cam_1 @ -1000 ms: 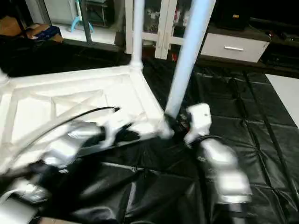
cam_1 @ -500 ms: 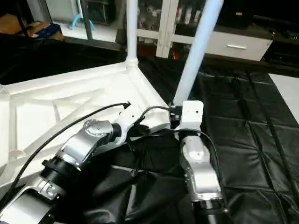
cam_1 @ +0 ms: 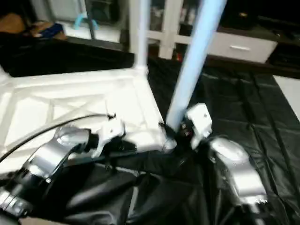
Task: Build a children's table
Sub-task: Rotate leg to tighten
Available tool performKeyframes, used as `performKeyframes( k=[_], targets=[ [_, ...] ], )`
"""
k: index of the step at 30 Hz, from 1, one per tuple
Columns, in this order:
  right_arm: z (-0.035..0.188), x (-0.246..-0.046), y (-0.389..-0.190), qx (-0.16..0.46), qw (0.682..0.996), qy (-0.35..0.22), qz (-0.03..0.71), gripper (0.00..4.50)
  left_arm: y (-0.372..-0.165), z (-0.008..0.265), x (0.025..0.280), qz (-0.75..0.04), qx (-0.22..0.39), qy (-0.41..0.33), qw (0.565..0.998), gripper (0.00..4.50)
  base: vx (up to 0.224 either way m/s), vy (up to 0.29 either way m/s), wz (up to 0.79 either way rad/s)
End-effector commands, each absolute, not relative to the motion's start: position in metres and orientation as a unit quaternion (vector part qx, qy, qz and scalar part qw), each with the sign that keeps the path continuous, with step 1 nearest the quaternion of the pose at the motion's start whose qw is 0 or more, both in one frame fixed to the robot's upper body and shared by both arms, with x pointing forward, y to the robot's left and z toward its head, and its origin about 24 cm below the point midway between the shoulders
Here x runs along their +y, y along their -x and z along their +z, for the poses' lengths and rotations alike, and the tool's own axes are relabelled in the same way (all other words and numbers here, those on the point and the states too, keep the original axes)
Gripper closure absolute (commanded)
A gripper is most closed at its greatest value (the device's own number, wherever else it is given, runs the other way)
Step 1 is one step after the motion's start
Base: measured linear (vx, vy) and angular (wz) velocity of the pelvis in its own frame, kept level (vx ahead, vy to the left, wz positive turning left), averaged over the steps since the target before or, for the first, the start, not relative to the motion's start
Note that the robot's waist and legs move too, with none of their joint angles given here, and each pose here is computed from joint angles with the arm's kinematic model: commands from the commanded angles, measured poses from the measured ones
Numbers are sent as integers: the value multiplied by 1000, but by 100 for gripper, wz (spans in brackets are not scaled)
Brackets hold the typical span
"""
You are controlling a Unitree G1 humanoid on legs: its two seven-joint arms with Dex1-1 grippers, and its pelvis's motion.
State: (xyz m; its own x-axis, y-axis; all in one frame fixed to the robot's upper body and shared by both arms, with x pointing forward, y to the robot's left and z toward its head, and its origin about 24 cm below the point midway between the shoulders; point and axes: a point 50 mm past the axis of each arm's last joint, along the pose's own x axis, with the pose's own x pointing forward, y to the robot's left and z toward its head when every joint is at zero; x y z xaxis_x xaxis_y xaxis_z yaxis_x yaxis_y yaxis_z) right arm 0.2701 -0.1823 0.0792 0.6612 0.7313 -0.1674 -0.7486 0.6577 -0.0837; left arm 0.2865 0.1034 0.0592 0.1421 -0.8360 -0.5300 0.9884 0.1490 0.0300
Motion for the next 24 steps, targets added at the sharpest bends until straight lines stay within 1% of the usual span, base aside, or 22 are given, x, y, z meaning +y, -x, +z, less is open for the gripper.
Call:
performKeyframes(
  k=[1, 3, 4, 9, 11, 12, 14, 15, 18, 19, 20, 21, 22, 24],
  targets=[
    [74, -196, -265, 94, 897, 65, 426, 118, -275, 46, 100, -659, 230, -185, 692, 450, 0, 0, 0],
    [72, -198, -263, 102, 889, 73, 440, 118, -276, 48, 102, -658, 229, -186, 693, 450, 0, 0, 0],
    [72, -198, -263, 104, 884, 69, 450, 118, -277, 49, 104, -657, 227, -189, 694, 450, 0, 0, 0],
    [73, -197, -264, 100, 879, 49, 464, 118, -276, 51, 106, -657, 226, -189, 694, 450, 0, 0, 0],
    [73, -196, -264, 99, 876, 34, 471, 142, -276, 52, 107, -658, 226, -188, 693, 450, 0, 0, 0],
    [73, -196, -264, 99, 876, 34, 471, 142, -276, 52, 107, -658, 226, -188, 693, 450, 0, 0, 0],
    [73, -195, -264, 98, 876, 28, 471, 174, -275, 52, 107, -659, 226, -188, 693, 450, 0, 0, 0],
    [73, -195, -264, 98, 877, 25, 470, 174, -275, 52, 107, -659, 226, -187, 692, 450, 0, 0, 0],
    [72, -195, -264, 97, 878, 21, 469, 196, -275, 52, 107, -660, 226, -187, 692, 450, 0, 0, 0],
    [71, -196, -265, 94, 883, 21, 460, 196, -276, 52, 106, -659, 227, -187, 692, 450, 0, 0, 0],
    [68, -199, -269, 94, 902, 28, 421, 220, -278, 52, 106, -650, 232, -183, 700, 450, 0, 0, 0],
    [66, -201, -271, 95, 910, 33, 402, 220, -279, 52, 106, -645, 235, -181, 704, 450, 0, 0, 0],
    [65, -201, -272, 96, 914, 35, 394, 231, -280, 52, 106, -643, 237, -181, 706, 450, 0, 0, 0],
    [59, -207, -278, 103, 940, 43, 321, 240, -286, 51, 106, -616, 245, -183, 727, 450, 0, 0, 0]
  ],
)
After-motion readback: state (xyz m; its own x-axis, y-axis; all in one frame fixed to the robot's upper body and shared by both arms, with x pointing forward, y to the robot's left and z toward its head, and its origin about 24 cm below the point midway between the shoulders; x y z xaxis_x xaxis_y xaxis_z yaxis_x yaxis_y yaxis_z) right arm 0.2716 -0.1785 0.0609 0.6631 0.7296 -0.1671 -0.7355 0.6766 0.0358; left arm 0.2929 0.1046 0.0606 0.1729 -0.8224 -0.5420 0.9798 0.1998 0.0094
